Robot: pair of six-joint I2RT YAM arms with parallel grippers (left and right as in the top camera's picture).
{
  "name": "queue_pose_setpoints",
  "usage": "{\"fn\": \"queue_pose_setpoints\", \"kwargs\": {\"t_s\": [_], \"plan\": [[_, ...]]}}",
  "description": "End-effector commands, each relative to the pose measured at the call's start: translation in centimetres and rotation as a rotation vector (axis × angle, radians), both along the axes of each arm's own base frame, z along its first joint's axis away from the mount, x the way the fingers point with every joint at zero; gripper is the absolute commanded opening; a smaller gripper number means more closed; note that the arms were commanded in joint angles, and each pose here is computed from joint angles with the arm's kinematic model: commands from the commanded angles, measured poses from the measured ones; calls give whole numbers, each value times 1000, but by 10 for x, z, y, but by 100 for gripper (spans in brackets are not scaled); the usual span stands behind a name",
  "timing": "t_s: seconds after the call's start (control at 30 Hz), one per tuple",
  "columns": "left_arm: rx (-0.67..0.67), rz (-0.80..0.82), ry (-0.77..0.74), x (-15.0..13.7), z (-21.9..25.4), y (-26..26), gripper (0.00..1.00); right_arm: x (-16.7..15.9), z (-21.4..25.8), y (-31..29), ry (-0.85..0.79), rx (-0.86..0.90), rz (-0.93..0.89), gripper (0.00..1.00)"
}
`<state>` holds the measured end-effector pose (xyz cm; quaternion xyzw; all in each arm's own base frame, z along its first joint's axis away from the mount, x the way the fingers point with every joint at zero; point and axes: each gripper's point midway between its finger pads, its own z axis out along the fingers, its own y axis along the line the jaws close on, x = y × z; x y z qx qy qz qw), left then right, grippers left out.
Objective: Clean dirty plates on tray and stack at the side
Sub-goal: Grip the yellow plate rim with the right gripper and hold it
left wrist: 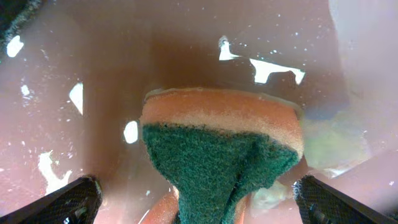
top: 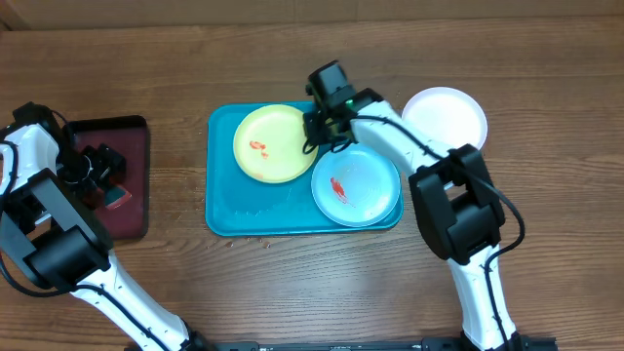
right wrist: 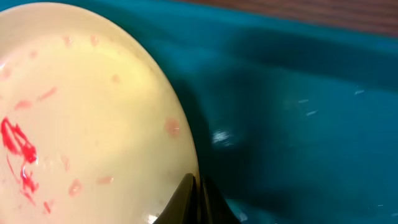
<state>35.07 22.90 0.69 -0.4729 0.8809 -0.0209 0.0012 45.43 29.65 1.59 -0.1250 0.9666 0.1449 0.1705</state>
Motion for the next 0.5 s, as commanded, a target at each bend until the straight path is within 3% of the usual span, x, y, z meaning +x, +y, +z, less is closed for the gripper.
{"fn": "queue_pose_setpoints", "kwargs": {"t_s": [0.0, 0.03, 0.1, 0.3, 0.47], "plan": [[-5, -8, -12, 8, -2, -1, 100, -18, -2, 18, 26, -8, 22, 4], [-5, -8, -12, 8, -2, -1, 100, -19, -1, 21, 23, -13, 26, 6], [-5, -8, -12, 8, -2, -1, 100, -18, 3, 25, 4, -14, 35, 31], [-5, -8, -12, 8, -2, -1, 100, 7, 21, 31, -141, -45, 112, 42], [-6, -8, -12, 8, -2, -1, 99, 20, 24, 38, -249, -73, 247, 42]]}}
